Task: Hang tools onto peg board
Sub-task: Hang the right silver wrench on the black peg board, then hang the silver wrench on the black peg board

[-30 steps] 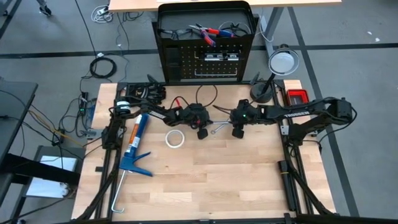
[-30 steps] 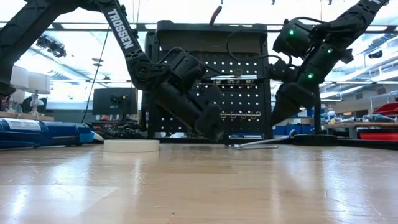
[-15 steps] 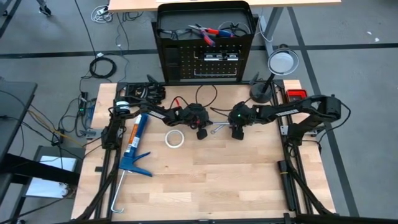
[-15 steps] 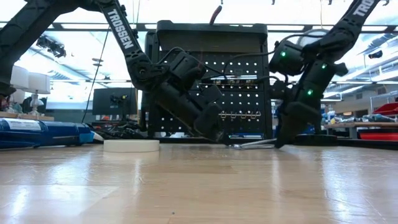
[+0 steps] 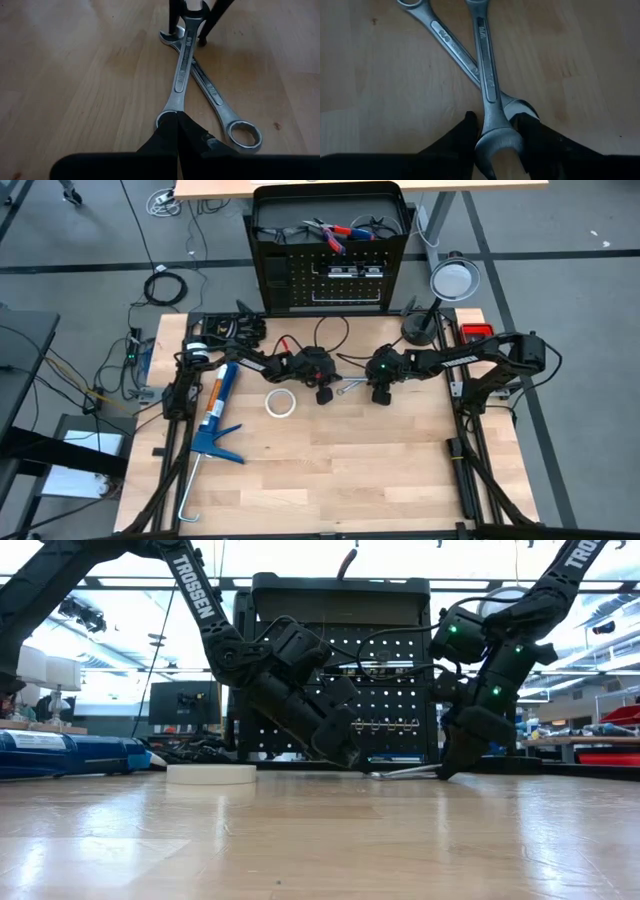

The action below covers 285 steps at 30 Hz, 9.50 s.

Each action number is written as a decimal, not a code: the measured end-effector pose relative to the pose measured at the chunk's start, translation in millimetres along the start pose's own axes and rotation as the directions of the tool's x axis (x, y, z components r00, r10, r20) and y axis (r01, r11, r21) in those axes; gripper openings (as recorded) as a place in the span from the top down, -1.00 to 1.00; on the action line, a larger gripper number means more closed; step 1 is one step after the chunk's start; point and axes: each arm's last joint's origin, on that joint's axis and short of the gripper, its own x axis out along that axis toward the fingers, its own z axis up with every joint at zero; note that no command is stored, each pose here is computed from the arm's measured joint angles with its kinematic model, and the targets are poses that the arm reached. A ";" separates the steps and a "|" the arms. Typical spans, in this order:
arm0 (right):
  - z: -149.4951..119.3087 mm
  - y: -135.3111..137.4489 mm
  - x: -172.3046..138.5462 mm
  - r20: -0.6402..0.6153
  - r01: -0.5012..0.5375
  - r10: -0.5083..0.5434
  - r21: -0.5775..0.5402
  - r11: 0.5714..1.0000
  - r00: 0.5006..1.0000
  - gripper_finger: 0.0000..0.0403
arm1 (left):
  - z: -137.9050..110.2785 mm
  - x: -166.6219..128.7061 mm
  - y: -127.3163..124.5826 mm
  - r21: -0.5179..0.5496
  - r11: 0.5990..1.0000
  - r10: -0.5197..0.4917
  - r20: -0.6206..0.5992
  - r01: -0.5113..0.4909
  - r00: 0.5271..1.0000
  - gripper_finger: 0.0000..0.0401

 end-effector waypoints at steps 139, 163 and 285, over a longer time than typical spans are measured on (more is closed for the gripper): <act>67.1 -113.0 -57.2 0.319 0.552 -0.691 0.427 0.716 0.649 0.34 | -19.1 -118.3 -51.7 0.049 0.976 0.163 0.469 -0.210 0.868 1.00; 72.5 -90.3 -64.9 0.244 0.685 -0.782 0.382 0.621 0.573 0.35 | -20.2 -117.8 -51.7 0.051 0.976 0.163 0.458 -0.210 0.874 1.00; 19.4 8.1 -21.8 0.140 -0.012 0.001 0.083 0.996 0.990 0.26 | 7.9 -18.6 -46.9 -0.061 0.998 -0.007 0.129 0.015 0.992 1.00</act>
